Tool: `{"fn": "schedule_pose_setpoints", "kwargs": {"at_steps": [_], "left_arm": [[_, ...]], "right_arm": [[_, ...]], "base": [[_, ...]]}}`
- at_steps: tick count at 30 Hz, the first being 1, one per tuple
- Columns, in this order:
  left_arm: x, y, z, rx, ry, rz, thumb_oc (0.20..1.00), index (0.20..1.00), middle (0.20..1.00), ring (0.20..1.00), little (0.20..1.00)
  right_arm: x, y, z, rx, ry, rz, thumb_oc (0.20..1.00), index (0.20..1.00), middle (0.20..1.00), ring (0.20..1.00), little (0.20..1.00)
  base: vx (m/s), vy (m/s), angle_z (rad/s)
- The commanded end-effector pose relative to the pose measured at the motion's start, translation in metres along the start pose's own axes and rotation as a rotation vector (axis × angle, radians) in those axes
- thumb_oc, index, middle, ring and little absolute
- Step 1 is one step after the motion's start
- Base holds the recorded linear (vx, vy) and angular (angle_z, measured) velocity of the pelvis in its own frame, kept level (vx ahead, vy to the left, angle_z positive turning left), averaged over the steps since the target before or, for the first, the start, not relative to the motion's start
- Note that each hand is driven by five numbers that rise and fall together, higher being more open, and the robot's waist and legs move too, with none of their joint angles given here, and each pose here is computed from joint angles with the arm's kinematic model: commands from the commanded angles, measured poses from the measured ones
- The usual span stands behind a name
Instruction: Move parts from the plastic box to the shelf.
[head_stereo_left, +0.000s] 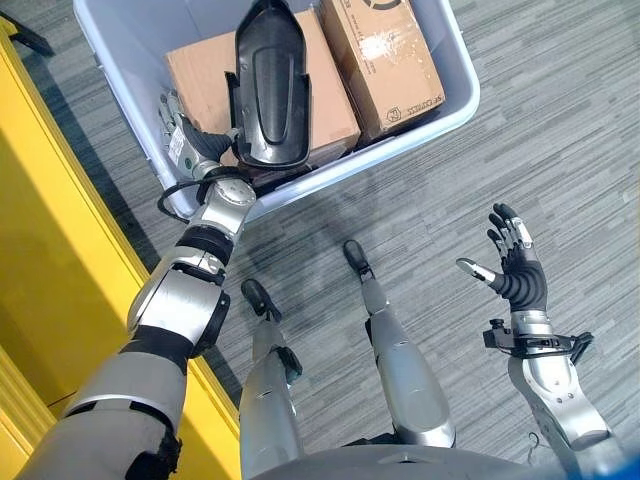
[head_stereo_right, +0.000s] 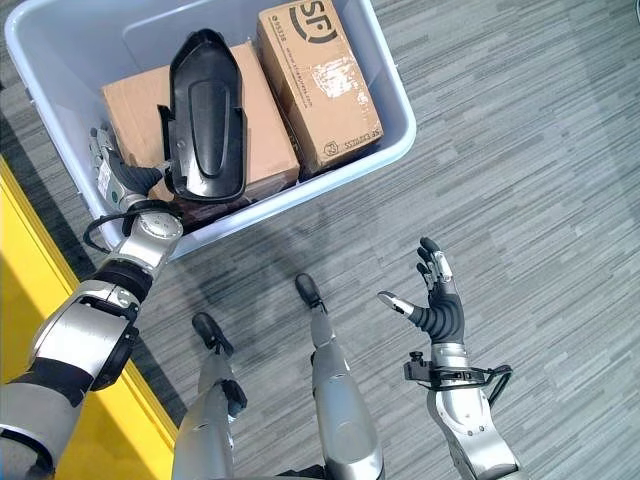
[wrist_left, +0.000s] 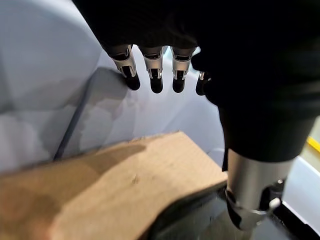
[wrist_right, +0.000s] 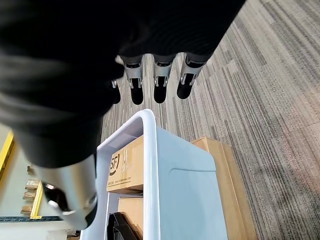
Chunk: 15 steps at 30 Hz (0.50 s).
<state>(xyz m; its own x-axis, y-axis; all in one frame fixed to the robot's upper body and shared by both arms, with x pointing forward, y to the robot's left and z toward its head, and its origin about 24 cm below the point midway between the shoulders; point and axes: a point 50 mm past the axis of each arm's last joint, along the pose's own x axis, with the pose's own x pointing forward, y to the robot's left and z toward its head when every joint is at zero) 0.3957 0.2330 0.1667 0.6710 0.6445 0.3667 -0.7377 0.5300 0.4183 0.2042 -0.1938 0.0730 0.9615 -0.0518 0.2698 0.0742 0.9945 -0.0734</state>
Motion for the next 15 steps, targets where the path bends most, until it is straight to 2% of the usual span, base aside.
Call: {"fn": "schedule_pose_setpoints", "kwargs": {"at_steps": [1, 15], "left_arm": [[0.0294, 0.0252, 0.0165, -0.093, 0.030, 0.075, 1.000, 1.000, 1.000, 1.000, 1.000], [0.0250, 0.0170, 0.0157, -0.091, 0.059, 0.036, 1.000, 1.000, 1.000, 1.000, 1.000]], "right_arm": [[0.0163, -0.0127, 0.0246, -0.031, -0.134, -0.014, 1.000, 1.000, 1.000, 1.000, 1.000], [0.0152, -0.0127, 0.0255, -0.024, -0.139, -0.005, 1.000, 1.000, 1.000, 1.000, 1.000]], "base": [[0.00, 0.000, 0.00], [0.00, -0.002, -0.01]]}}
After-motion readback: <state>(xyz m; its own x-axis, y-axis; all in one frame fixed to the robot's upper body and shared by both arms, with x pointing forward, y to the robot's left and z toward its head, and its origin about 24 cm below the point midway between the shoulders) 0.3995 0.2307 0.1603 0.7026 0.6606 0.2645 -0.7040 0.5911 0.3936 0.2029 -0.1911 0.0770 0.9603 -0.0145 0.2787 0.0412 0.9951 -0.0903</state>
